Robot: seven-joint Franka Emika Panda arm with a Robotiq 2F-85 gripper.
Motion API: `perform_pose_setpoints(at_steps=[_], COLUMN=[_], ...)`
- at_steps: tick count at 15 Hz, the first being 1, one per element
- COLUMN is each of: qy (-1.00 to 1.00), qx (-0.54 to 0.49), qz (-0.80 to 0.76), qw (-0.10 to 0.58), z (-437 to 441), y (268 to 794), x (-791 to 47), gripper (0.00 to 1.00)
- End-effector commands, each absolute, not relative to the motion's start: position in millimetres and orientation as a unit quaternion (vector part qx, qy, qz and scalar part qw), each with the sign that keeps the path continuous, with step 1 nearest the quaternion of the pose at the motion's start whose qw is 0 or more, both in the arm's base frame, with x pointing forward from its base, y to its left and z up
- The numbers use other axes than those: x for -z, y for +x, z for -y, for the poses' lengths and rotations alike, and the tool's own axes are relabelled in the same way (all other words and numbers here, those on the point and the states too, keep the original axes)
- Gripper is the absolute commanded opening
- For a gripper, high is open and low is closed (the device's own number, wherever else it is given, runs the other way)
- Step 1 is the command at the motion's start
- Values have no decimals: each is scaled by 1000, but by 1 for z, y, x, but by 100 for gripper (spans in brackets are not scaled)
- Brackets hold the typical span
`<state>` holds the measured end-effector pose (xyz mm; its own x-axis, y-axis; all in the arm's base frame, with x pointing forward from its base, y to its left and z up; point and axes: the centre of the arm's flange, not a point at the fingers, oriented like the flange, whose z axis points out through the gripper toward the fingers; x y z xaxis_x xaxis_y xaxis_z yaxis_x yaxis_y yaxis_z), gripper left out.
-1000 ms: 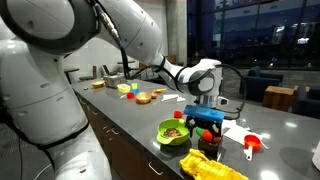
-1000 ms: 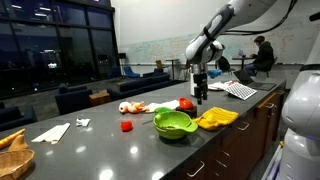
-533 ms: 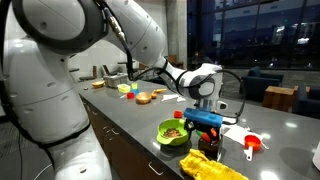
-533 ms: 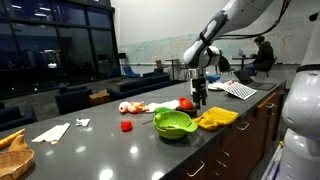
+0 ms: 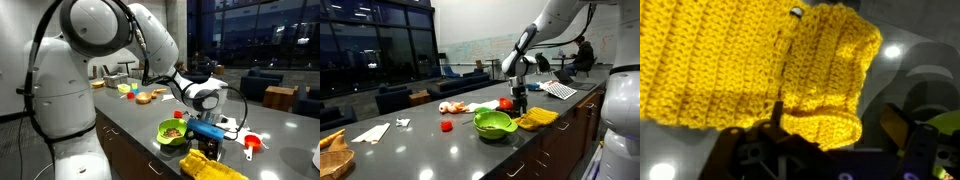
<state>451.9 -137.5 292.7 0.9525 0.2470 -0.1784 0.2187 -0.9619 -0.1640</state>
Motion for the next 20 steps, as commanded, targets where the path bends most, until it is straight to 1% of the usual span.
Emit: perform_pose_setpoints(at_steps=[1,5,13,20], qy=[-986,-987,-984,-985], qx=[-100,-101,-75,-56], qz=[103,78,45,28], qw=[80,94,153,160], z=[161,184,203,194], y=[456,451,430,427], x=[-284,-271,-223,-221], gripper=[100,100,100,100])
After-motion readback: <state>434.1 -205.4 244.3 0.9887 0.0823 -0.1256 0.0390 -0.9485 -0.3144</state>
